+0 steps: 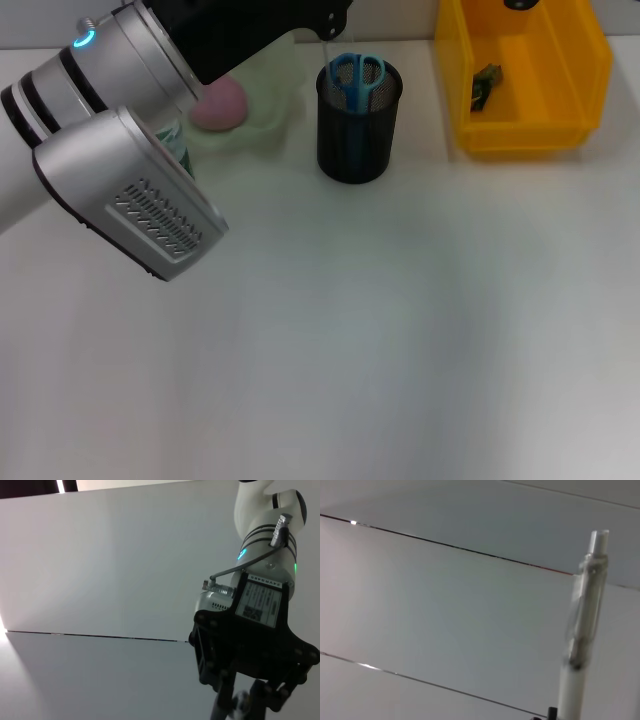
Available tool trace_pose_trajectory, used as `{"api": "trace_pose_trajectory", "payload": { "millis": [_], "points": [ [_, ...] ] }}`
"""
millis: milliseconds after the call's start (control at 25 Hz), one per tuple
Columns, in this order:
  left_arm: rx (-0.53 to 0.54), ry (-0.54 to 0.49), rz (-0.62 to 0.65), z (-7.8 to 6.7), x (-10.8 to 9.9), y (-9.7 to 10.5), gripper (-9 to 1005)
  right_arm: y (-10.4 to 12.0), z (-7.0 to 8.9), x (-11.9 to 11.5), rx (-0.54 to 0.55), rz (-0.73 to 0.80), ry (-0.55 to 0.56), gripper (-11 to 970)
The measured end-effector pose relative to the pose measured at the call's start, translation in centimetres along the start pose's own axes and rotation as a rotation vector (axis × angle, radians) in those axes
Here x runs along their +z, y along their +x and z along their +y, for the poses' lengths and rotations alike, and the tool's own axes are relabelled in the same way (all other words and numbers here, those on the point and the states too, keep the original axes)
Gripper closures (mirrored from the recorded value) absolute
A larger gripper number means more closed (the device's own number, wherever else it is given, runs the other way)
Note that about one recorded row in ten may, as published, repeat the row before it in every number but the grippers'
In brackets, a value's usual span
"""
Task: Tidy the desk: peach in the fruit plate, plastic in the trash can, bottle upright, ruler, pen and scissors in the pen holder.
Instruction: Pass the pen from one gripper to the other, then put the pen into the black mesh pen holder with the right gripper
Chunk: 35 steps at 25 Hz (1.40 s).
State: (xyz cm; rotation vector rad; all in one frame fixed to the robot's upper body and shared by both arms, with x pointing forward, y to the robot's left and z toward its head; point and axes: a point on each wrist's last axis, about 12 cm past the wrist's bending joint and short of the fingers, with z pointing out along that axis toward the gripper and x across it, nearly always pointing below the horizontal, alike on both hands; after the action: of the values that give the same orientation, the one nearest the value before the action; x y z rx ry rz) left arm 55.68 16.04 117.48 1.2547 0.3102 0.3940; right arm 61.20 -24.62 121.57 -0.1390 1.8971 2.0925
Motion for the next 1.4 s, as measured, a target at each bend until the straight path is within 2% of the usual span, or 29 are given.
{"api": "trace_pose_trajectory", "payload": {
  "millis": [80, 240, 600, 720, 760, 840, 1040, 1080, 1120, 1160, 1200, 1320, 1360, 1400],
  "points": [
    [0.0, 0.0, 0.0, 0.0, 0.0, 0.0, 965, 0.0, 0.0, 0.0, 0.001, -0.001, 0.0, 726],
    [-0.001, -0.002, 0.007, 0.0, 0.0, 0.1, 964, 0.1, -0.1, -0.2, -0.004, -0.005, 0.001, 810],
    [-0.015, -0.036, 0.033, 0.5, -0.1, 0.5, 962, 0.5, -0.4, -0.9, -0.018, -0.021, 0.01, 848],
    [-0.057, -0.066, 0.059, 0.8, -0.2, 0.9, 962, 0.6, -0.4, -1.6, -0.05, -0.033, 0.022, 848],
    [-0.132, -0.096, 0.082, 0.9, -0.4, 1.3, 961, 0.8, -0.6, -2.0, -0.082, -0.045, 0.032, 848],
    [-0.171, -0.107, 0.09, 1.0, -0.4, 1.5, 961, 0.8, -0.7, -2.2, -0.092, -0.049, 0.036, 848],
    [-0.416, -0.158, 0.116, 1.5, -1.0, 2.4, 960, 0.9, -1.2, -3.0, -0.213, -0.082, 0.087, 848],
    [-0.498, -0.168, 0.123, 1.5, -1.3, 2.6, 960, 0.9, -1.3, -3.3, -0.247, -0.096, 0.108, 848],
    [-0.52, -0.17, 0.124, 1.5, -1.4, 2.7, 959, 0.8, -1.4, -3.6, -0.273, -0.107, 0.125, 848],
    [-0.621, -0.18, 0.133, 1.4, -1.9, 2.9, 959, 0.7, -1.7, -4.1, -0.336, -0.125, 0.169, 848],
    [-0.621, -0.18, 0.133, 1.4, -1.9, 2.9, 959, 0.7, -1.7, -4.1, -0.336, -0.125, 0.169, 848],
    [-0.77, -0.194, 0.15, 1.3, -2.9, 3.2, 958, 0.6, -2.3, -4.5, -0.406, -0.131, 0.256, 848],
    [-0.825, -0.203, 0.158, 1.2, -3.3, 3.3, 958, 0.5, -3.0, -4.5, -0.445, -0.127, 0.325, 848],
    [-0.879, -0.215, 0.168, 1.2, -3.7, 3.5, 958, 0.5, -3.0, -4.5, -0.445, -0.127, 0.325, 848]
  ]
}}
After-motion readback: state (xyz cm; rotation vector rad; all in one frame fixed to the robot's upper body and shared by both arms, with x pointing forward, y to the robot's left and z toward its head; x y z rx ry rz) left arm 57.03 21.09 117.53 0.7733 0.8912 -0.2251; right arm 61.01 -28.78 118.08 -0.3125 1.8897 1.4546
